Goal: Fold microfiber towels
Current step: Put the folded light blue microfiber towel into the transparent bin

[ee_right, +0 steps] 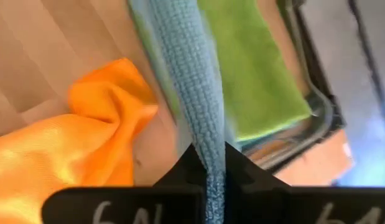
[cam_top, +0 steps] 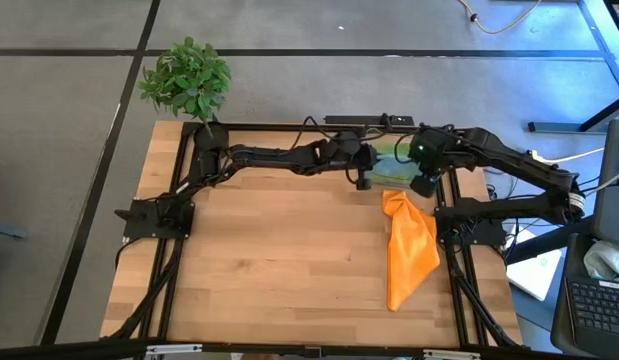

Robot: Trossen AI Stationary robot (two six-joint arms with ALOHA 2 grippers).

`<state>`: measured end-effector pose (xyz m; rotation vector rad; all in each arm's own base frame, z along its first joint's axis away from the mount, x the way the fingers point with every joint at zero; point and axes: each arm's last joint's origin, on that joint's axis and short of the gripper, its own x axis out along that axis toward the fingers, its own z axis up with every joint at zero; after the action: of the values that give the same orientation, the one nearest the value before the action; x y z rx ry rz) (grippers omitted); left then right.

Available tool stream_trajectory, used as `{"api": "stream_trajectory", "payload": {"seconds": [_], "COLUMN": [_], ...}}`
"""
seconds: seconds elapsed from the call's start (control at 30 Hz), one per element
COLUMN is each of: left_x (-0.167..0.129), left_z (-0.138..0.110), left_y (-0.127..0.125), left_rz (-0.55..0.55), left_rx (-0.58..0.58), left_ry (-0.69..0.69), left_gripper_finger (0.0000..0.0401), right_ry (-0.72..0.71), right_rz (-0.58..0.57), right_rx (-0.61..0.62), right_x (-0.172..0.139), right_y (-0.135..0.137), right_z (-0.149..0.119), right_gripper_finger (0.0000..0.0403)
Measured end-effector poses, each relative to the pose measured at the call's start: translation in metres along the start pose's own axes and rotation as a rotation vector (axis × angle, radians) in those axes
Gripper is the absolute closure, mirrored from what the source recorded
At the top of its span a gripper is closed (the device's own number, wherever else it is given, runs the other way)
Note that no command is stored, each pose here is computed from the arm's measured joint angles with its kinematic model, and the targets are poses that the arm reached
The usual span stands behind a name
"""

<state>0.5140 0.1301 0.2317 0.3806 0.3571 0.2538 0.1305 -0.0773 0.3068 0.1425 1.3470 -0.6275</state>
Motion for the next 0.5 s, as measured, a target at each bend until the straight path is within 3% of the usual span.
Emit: {"api": "stream_trajectory", "payload": {"seconds": [0.17,0.5], "left_x": [0.000,0.000], "left_z": [-0.007,-0.016], "left_y": [-0.002,0.008], "left_rz": [-0.038,-0.067], "left_rx": [-0.009,-0.067], "left_ry": [0.074,0.095], "left_gripper_finger": [0.0401,0.0401], "right_ry": [0.022,0.162], "right_rz": [0.057,0.017], "right_rx": [-0.012,-0.055], "right_x": [0.012,0.063], "right_y": [0.004,0.003], "right_z": [0.003,0.019], "right_gripper_finger": [0.0393,0.0393]}}
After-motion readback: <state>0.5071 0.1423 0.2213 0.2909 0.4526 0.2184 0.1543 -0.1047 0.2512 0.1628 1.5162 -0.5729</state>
